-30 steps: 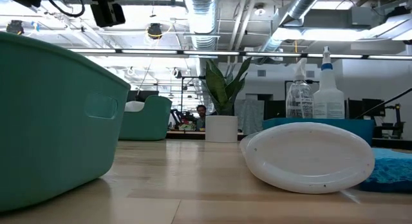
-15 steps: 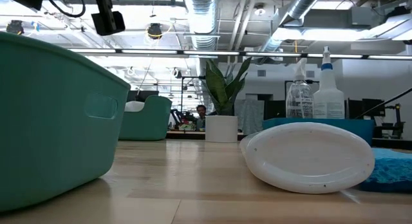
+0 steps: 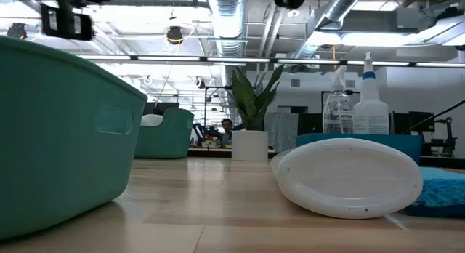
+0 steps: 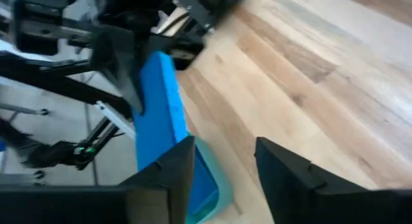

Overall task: Pick & Place Kitchen Items
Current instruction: Put the blue sponge into the bottom green bin

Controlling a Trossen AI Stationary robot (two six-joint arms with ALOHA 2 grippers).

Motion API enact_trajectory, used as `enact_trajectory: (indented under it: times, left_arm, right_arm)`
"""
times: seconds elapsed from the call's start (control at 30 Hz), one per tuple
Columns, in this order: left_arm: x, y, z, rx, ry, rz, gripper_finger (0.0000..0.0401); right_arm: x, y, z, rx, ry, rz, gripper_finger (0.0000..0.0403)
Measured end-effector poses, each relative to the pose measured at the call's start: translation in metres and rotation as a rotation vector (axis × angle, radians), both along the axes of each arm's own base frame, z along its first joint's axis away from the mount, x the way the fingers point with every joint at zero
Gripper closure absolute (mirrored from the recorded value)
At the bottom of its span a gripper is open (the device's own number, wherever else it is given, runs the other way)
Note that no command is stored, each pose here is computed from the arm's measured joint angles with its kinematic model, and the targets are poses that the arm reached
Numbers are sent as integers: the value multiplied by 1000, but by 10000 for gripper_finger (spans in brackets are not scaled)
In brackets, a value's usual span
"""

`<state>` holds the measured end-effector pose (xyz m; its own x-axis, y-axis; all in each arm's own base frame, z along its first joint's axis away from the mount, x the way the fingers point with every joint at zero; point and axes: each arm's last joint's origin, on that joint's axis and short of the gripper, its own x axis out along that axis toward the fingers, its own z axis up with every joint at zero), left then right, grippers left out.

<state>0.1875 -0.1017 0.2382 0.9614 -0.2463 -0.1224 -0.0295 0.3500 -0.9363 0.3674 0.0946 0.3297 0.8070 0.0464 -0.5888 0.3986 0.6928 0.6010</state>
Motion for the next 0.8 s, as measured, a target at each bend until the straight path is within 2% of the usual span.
enact_trajectory:
  times: [0.3,0.43,0.6,0.8]
  left_arm:
    - [-40,-45,-9,-124,59,168,396]
    - [-53,-63,-20,-172,75,222,396]
    - [-62,-89,-41,-237,108,210,396]
    - [-76,-117,-62,-291,55,233,396]
  right_arm:
    - [-4,4,-3,-76,25,-21,201]
    - [-4,4,-3,-111,24,3,198]
    - [-4,7,-3,-141,23,37,199]
    - [-6,12,-2,-150,20,58,203]
